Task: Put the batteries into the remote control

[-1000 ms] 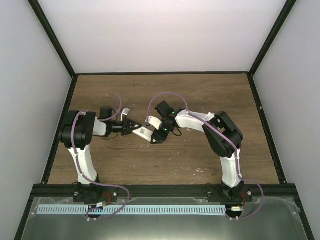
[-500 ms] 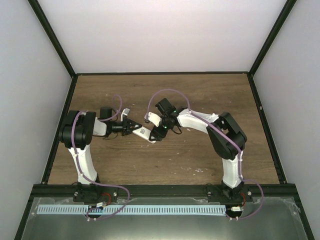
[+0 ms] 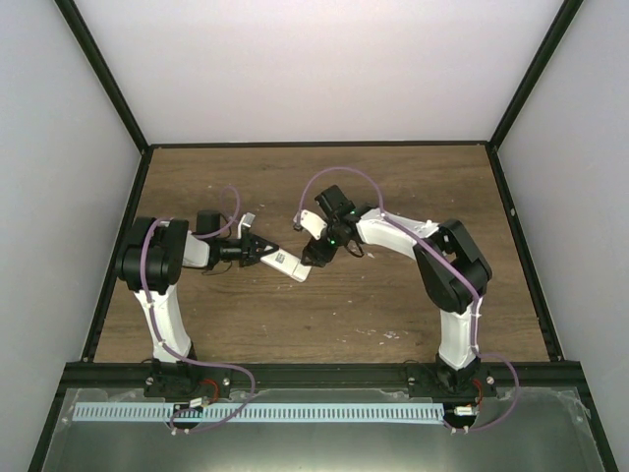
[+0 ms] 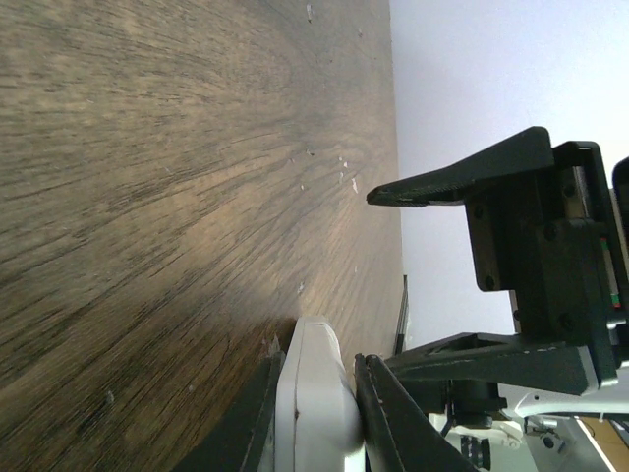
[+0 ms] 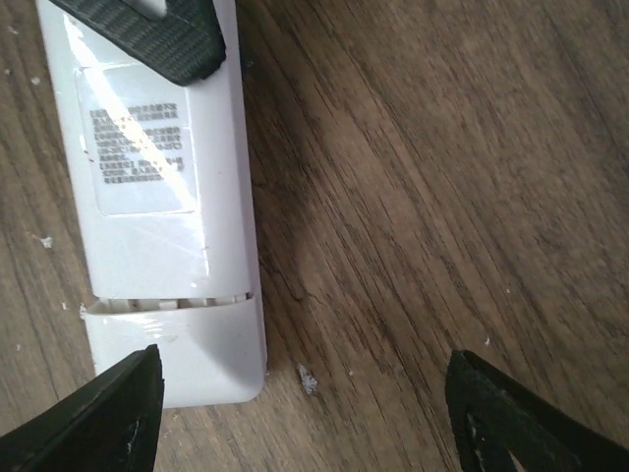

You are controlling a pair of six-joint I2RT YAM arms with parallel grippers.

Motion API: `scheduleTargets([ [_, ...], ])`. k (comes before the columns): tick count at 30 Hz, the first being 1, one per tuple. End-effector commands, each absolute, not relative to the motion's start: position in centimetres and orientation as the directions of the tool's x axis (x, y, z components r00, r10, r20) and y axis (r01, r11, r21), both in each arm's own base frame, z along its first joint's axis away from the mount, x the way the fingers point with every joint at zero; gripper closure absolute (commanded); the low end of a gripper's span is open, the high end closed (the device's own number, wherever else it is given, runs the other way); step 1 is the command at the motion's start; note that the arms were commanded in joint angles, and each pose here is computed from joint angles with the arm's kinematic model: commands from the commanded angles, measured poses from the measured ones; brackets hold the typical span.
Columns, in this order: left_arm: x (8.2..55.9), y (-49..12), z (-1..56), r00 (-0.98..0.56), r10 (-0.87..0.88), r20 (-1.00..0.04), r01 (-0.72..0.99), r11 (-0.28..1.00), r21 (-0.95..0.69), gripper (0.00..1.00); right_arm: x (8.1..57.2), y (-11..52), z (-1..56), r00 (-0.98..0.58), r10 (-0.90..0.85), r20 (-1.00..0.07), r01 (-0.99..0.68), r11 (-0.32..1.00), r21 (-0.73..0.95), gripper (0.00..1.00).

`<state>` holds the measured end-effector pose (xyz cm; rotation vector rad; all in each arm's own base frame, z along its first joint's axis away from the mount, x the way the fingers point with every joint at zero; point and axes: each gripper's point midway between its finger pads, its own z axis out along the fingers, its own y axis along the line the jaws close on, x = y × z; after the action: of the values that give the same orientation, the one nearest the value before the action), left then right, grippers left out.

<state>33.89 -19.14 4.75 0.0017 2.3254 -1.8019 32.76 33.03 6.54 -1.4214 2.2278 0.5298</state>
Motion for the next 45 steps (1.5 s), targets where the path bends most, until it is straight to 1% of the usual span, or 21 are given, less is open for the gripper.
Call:
scheduleTargets([
  [1,33.7,-19.0,3.6,-0.977,-0.125,-0.17,0.13,0.282,-0.951,1.0,33.5,33.0,5.9,-0.387,-0.753,-0.532,-0.907,0.414,0.074,0.3],
  [13,33.7,-19.0,3.6,-0.978,-0.127,-0.168,0.127,0.283,-0.951,1.0,33.3,33.8,4.9,-0.417,-0.74,-0.528,-0.9,0.416,0.128,0.32],
  [21,33.8,-19.0,3.6,-0.977,-0.128,-0.17,0.128,0.283,-0.95,1.0,32.9,34.1,3.8,-0.433,-0.746,-0.506,-0.895,0.422,0.145,0.33],
  [32,33.8,-19.0,3.5,-0.978,-0.129,-0.165,0.123,0.285,-0.951,1.0,31.4,34.2,3.2,-0.468,-0.743,-0.478,-0.881,0.437,0.183,0.35],
  [45,33.8,-19.0,3.5,-0.978,-0.133,-0.161,0.119,0.278,-0.953,1.0,28.8,33.7,2.2,-0.501,-0.742,-0.446,-0.865,0.443,0.235,0.46],
])
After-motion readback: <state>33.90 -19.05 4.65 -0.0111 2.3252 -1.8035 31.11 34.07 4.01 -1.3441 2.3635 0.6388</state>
